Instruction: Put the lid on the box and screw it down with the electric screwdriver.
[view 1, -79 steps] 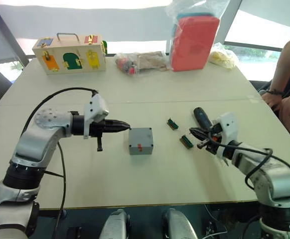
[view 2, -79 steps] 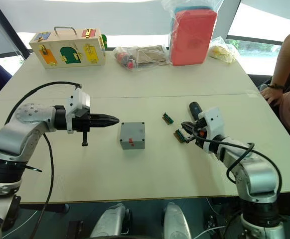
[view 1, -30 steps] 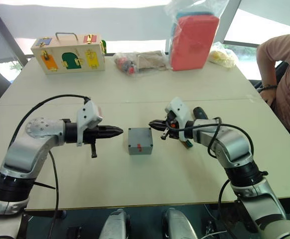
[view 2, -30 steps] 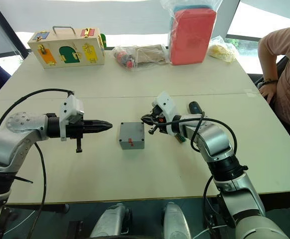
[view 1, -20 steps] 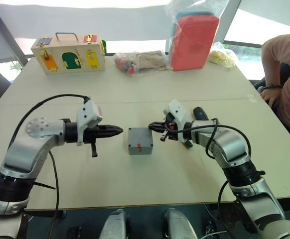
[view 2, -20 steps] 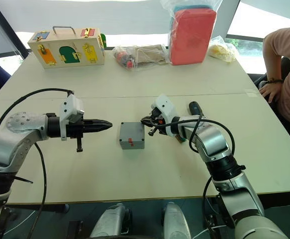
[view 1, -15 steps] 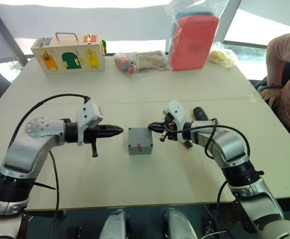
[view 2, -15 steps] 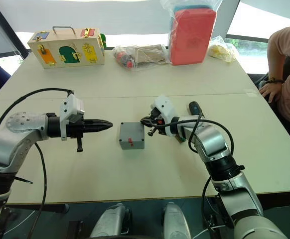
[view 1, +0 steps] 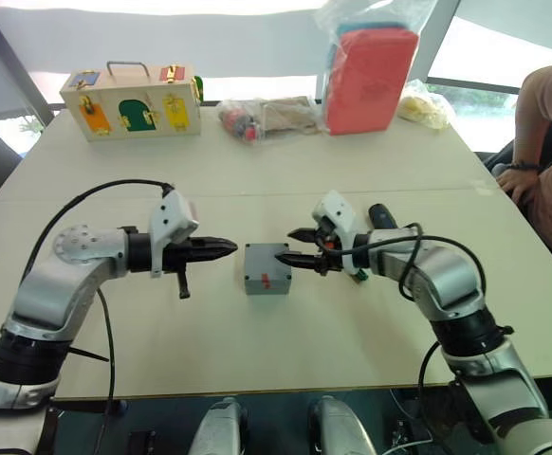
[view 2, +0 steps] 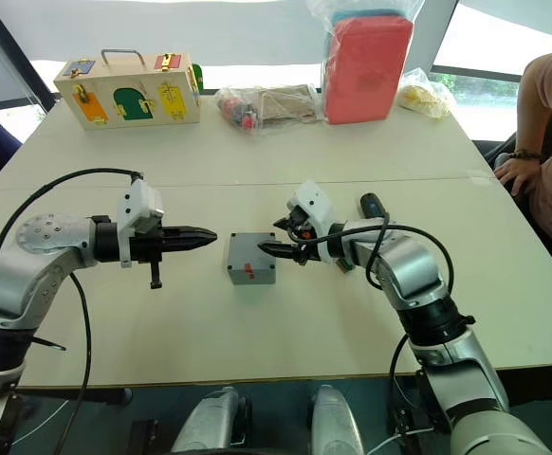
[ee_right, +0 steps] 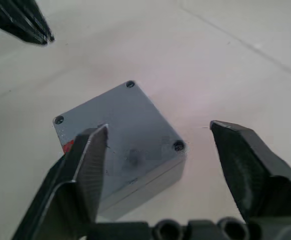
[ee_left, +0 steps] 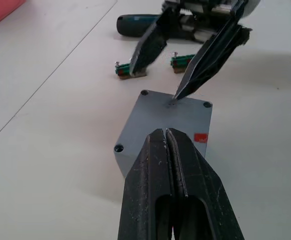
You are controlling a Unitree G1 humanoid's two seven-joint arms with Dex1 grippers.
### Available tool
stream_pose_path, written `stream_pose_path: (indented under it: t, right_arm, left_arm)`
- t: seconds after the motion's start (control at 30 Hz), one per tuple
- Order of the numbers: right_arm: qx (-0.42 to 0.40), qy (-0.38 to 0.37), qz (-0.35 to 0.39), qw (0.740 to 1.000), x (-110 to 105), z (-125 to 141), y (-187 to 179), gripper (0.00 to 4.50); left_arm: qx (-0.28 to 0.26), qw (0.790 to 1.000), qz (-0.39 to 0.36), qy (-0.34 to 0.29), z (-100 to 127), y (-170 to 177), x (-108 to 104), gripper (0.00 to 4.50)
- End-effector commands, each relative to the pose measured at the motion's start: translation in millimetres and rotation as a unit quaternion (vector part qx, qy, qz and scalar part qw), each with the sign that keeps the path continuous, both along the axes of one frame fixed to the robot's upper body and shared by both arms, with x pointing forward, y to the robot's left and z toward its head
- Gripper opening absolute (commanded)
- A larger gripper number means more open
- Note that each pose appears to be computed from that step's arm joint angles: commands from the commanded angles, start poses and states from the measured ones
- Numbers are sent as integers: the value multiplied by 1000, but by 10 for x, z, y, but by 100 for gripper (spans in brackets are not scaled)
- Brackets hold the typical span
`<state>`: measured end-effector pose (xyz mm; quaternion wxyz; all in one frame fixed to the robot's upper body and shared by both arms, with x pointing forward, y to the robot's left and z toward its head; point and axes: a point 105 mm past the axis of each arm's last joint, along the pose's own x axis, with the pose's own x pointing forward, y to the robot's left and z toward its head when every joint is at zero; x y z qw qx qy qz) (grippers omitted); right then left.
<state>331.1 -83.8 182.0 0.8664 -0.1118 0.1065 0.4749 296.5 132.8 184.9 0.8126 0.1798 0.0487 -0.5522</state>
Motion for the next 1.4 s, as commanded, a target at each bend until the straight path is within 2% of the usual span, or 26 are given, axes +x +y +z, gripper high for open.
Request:
stream_pose_path:
  t: [0.03, 0.13, 0.2, 0.3, 0.4, 0.5, 0.67, 0.87, 1.2, 1.3, 1.4]
  right_arm:
    - [28, -49, -47, 997, -14, 412, -273, 344]
    - [11, -4, -113, 993, -20, 514, -651, 344]
    - [-30, 25, -156, 987, -25, 505, -879, 344]
    - [-85, 88, -206, 971, -27, 400, -1114, 344]
    - [-103, 135, -232, 958, -58, 325, -1283, 344]
    - [-135, 206, -281, 928, -22, 112, -1417, 344]
    - [-162, 267, -303, 900, 10, -161, -1486, 344]
    - [-190, 295, -320, 880, 58, -381, -1562, 344]
    - [-226, 309, -297, 875, 236, -641, -1442, 344]
    - [-226, 309, -293, 876, 298, -624, -1411, 290]
    - [-227, 314, -290, 875, 332, -621, -1400, 202]
  left_arm:
    - [-7, 1000, -17, -23, 116, -71, -18, 0]
    - [-10, 999, -29, -25, 142, -111, 0, 0]
    - [-16, 999, -39, -24, 150, -136, 11, 0]
    - [-22, 998, -57, -29, 154, -184, 14, 0]
    - [-30, 997, -68, -35, 156, -310, 23, 0]
    - [-45, 995, -83, -37, 155, -364, 14, 0]
    - [-56, 993, -93, -36, 112, -461, 7, 0]
    - [-63, 993, -91, -36, 109, -504, 7, 0]
    - [-67, 994, -67, -46, 89, -480, 11, 0]
    - [-67, 994, -62, -53, 93, -490, 27, 0]
    - [-68, 994, -57, -59, 106, -481, 44, 0]
